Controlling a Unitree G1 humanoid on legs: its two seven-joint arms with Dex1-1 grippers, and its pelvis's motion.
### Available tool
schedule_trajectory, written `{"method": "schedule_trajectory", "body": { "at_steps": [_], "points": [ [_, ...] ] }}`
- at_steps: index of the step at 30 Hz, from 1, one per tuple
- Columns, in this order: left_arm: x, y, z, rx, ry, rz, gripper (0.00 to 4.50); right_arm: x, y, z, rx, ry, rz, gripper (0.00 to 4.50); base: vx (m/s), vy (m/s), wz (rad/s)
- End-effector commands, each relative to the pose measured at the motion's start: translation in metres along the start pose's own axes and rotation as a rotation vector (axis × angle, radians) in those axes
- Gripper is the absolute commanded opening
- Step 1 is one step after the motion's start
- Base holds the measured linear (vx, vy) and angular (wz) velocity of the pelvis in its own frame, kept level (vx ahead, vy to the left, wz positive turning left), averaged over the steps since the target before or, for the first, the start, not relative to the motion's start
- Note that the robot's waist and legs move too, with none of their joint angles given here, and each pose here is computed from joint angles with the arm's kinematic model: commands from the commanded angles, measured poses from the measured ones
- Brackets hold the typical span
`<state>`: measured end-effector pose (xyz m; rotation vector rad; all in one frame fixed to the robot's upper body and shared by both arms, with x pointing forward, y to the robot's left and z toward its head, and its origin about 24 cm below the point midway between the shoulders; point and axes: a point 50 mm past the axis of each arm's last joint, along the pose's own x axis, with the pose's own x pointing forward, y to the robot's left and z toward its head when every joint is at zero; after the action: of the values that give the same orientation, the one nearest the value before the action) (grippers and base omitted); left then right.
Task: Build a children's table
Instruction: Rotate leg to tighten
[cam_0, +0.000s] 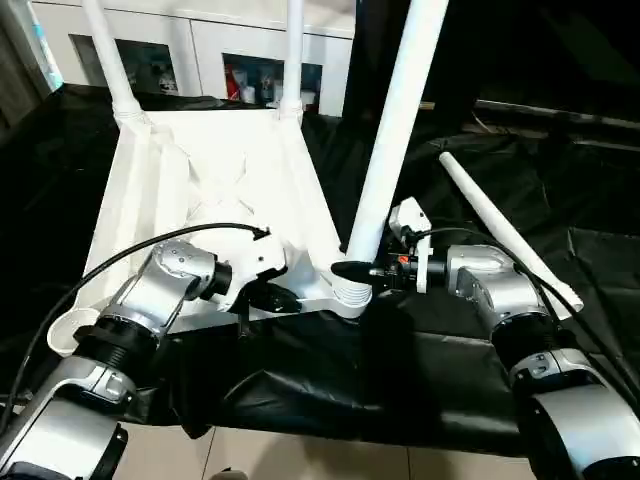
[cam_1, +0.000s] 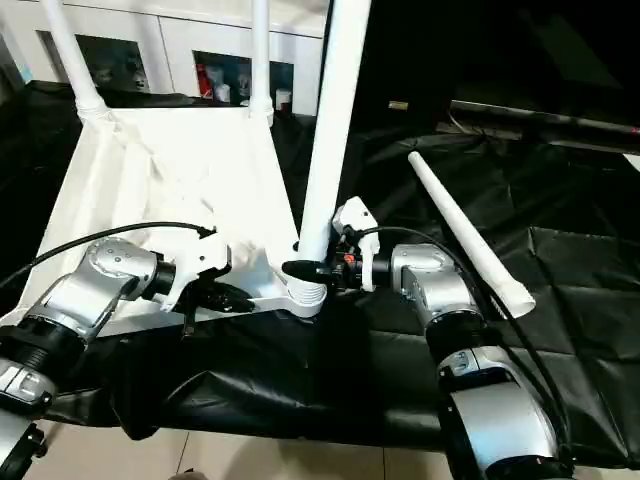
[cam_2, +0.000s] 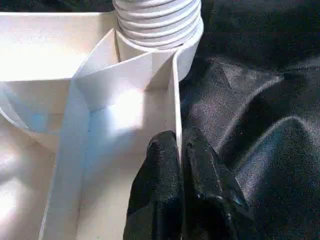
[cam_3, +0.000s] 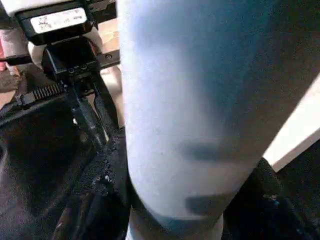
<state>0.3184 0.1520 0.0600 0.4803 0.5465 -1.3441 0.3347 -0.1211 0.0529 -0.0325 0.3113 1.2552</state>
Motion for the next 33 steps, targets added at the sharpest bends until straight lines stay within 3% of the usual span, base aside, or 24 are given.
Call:
{"method": "schedule_trajectory", "body": {
  "at_steps": [1, 8, 15, 23, 27, 33],
  "points": [
    [-0.006, 0.004, 0.025, 0.118, -0.049, -0.038, 0.0, -0.023, 0.015, -0.079, 0.145, 0.346, -0.042, 1.9, 0.0, 0.0, 0.0],
    [-0.007, 0.008, 0.024, 0.114, -0.044, 0.017, 0.0, -0.019, 0.017, -0.079, 0.071, 0.322, -0.069, 1.9, 0.0, 0.0, 0.0],
    [-0.006, 0.008, 0.024, 0.109, -0.051, 0.025, 0.0, -0.02, 0.02, -0.077, 0.069, 0.236, -0.096, 1.9, 0.0, 0.0, 0.0],
    [-0.006, 0.011, 0.024, 0.094, -0.046, 0.054, 0.0, -0.019, 0.021, -0.082, 0.071, 0.247, -0.154, 1.9, 0.0, 0.0, 0.0],
    [-0.001, 0.019, 0.024, 0.038, -0.03, 0.147, 0.0, -0.014, 0.006, -0.088, 0.121, 0.267, -0.457, 1.9, 0.0, 0.0, 0.0],
    [0.027, 0.038, 0.036, -0.116, -0.025, 0.42, 0.0, 0.004, -0.002, -0.096, 0.359, 0.256, -0.872, 1.9, -0.032, -0.001, -0.01]
  ]
}}
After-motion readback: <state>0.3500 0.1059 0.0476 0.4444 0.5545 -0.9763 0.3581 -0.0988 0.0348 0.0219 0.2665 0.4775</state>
